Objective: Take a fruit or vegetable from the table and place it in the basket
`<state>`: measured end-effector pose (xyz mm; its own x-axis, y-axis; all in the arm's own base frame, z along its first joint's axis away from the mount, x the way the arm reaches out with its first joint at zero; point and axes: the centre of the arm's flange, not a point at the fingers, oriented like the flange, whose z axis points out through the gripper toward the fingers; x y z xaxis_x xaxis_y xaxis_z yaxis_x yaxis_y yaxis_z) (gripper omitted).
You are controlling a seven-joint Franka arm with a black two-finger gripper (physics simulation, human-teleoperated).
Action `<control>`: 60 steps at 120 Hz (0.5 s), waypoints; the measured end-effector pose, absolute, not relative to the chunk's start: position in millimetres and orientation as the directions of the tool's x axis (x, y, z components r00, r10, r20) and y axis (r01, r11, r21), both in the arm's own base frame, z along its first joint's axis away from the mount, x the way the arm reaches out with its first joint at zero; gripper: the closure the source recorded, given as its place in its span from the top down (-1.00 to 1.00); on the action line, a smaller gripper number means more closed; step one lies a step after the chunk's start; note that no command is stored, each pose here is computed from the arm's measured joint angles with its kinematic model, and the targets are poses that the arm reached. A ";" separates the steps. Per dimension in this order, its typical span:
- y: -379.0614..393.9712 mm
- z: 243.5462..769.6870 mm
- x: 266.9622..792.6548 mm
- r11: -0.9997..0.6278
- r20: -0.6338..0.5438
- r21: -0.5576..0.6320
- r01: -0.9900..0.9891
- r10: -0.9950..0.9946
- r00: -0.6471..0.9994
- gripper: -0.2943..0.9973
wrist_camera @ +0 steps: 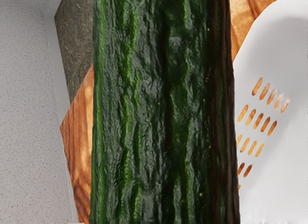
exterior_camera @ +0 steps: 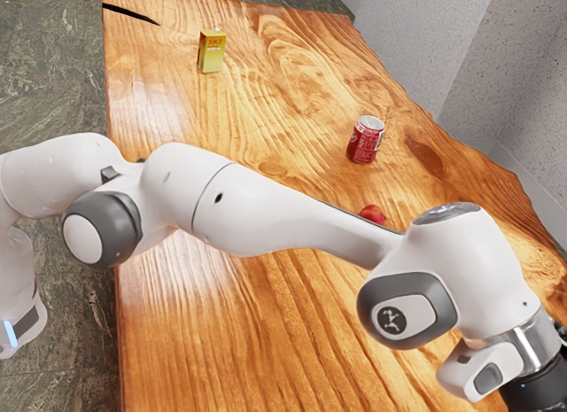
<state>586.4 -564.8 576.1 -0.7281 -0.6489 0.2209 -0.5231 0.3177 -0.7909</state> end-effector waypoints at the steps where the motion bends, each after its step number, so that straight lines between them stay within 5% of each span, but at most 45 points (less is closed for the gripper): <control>1: -564.7 576.0 586.5 0.318 0.221 -0.791 -0.524 -0.649 -0.728 0.10; 20: -561.7 574.6 589.7 0.321 0.215 -0.787 -0.526 -0.657 -0.722 0.40; 49: -546.9 577.0 597.2 0.347 0.157 -0.781 -0.519 -0.694 -0.702 0.52; 55: -441.9 545.9 624.2 0.353 0.085 -0.656 -0.667 -0.844 -0.530 0.53; 60: -289.4 551.3 637.8 0.200 0.068 -0.562 -0.803 -0.956 -0.286 0.53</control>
<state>637.8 -289.4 551.3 -0.2855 -0.9560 0.0679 -0.8028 0.1999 -0.5618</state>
